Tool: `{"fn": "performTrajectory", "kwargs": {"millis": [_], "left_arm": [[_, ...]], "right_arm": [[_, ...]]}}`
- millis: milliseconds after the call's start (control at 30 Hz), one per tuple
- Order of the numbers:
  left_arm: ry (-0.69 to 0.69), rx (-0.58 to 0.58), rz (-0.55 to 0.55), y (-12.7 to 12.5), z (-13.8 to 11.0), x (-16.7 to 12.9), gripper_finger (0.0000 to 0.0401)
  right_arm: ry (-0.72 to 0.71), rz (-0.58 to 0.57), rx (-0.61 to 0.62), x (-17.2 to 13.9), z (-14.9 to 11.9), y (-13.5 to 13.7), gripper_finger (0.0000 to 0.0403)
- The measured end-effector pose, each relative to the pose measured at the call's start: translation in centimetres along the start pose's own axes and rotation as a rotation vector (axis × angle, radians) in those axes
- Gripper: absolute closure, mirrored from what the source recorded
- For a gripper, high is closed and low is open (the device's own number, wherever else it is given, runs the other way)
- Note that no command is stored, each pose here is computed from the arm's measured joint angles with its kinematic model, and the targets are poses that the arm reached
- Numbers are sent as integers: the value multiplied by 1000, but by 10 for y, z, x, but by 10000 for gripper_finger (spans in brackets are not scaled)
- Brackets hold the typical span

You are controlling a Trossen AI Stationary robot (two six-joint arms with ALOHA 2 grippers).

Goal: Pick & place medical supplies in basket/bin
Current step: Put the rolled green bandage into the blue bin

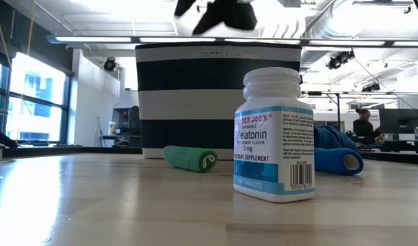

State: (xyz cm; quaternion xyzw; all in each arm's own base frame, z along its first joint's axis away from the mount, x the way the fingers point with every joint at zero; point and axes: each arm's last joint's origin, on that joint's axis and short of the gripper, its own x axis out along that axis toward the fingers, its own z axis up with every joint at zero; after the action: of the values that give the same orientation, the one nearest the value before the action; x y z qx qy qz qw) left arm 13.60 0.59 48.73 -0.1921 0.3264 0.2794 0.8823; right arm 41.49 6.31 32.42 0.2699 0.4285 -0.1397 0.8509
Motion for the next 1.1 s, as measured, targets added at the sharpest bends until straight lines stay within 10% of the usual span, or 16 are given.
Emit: {"fn": "performTrajectory", "kwargs": {"millis": [400, 1100], "left_arm": [[-17, -126, -172, 31, -57, 12, 32], [48, -146, -240, 27, -65, 21, 32]], "right_arm": [[171, -144, 133, 98, -14, -20, 246], [342, -207, 78, 170, -33, -47, 174]]}}
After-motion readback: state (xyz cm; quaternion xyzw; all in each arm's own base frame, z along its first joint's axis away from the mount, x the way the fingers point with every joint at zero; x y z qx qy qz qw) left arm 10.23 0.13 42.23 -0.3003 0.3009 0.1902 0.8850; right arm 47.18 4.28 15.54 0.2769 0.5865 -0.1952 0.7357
